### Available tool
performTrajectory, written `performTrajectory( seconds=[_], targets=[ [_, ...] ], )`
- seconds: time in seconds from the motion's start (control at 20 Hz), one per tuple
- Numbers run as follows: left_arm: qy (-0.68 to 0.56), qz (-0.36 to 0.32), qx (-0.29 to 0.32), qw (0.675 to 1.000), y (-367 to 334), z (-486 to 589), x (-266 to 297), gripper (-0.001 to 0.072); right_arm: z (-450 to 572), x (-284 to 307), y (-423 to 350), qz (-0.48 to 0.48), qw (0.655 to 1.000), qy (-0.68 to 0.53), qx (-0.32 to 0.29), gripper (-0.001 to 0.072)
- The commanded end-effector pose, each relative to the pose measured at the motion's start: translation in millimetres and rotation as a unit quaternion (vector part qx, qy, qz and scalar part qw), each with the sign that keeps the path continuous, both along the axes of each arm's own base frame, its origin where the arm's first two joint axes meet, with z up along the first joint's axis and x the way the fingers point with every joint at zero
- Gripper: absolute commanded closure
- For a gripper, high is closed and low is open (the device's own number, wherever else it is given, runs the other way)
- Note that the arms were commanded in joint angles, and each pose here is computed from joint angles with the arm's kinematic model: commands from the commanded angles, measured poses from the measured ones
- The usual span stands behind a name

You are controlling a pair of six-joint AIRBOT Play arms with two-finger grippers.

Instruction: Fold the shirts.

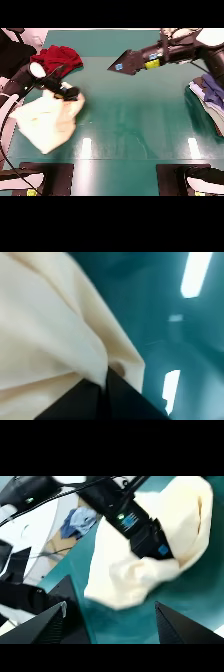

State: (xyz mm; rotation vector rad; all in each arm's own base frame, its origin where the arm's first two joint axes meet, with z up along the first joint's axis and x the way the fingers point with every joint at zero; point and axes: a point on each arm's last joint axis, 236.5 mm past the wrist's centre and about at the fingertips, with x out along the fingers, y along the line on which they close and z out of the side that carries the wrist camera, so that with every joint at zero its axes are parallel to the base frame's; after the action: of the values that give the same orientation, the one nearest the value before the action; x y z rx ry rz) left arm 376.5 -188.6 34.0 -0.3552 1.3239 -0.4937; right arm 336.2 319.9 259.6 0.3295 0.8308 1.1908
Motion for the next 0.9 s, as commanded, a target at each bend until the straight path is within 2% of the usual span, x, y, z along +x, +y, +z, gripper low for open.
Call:
performTrajectory(
  seconds=[0.0, 0.1, 0.15, 0.2, 0.25, 0.35, 0.4, 0.5, 0.65, 0.75, 0.8, 0.85],
  targets=[
    [-0.119, -0.110, -0.240, 0.957, -166, 146, -22, 0.0685, 25, 21, -59, -0.067, 0.997, -0.023, 0.004, 0.0105],
    [-0.163, -0.192, -0.297, 0.921, -248, 197, -69, 0.0685, 47, 37, -112, -0.138, 0.989, -0.048, 0.007, 0.0105],
    [-0.171, -0.231, -0.307, 0.907, -276, 209, -92, 0.0685, 55, 41, -139, -0.170, 0.984, -0.060, 0.004, 0.0105],
    [-0.182, -0.272, -0.289, 0.900, -291, 207, -109, 0.0684, 62, 42, -166, -0.200, 0.977, -0.069, -0.001, 0.0105],
    [-0.191, -0.300, -0.235, 0.904, -291, 187, -110, 0.0685, 68, 39, -189, -0.225, 0.971, -0.075, -0.008, 0.0105],
    [-0.166, -0.269, -0.065, 0.946, -240, 124, -72, 0.0684, 74, 33, -225, -0.273, 0.959, -0.081, -0.014, 0.0105],
    [-0.149, -0.252, 0.027, 0.956, -199, 97, -54, 0.0683, 73, 30, -238, -0.298, 0.951, -0.081, -0.012, 0.0105],
    [-0.100, -0.235, 0.183, 0.949, -111, 64, -34, 0.0683, 54, 26, -253, -0.334, 0.941, -0.062, -0.008, 0.0105],
    [-0.002, -0.208, 0.308, 0.928, -12, 45, -34, 0.0682, -15, 18, -255, -0.349, 0.937, 0.023, -0.001, 0.0105],
    [0.037, -0.183, 0.336, 0.923, 23, 33, -32, 0.0680, -71, 12, -254, -0.354, 0.930, 0.094, 0.003, 0.0105],
    [0.052, -0.182, 0.324, 0.927, 25, 26, -35, 0.0453, -97, 10, -254, -0.356, 0.926, 0.126, 0.003, 0.0105],
    [0.063, -0.183, 0.305, 0.933, 21, 21, -38, 0.0076, -124, 5, -252, -0.351, 0.923, 0.158, -0.001, 0.0105]
  ],
)
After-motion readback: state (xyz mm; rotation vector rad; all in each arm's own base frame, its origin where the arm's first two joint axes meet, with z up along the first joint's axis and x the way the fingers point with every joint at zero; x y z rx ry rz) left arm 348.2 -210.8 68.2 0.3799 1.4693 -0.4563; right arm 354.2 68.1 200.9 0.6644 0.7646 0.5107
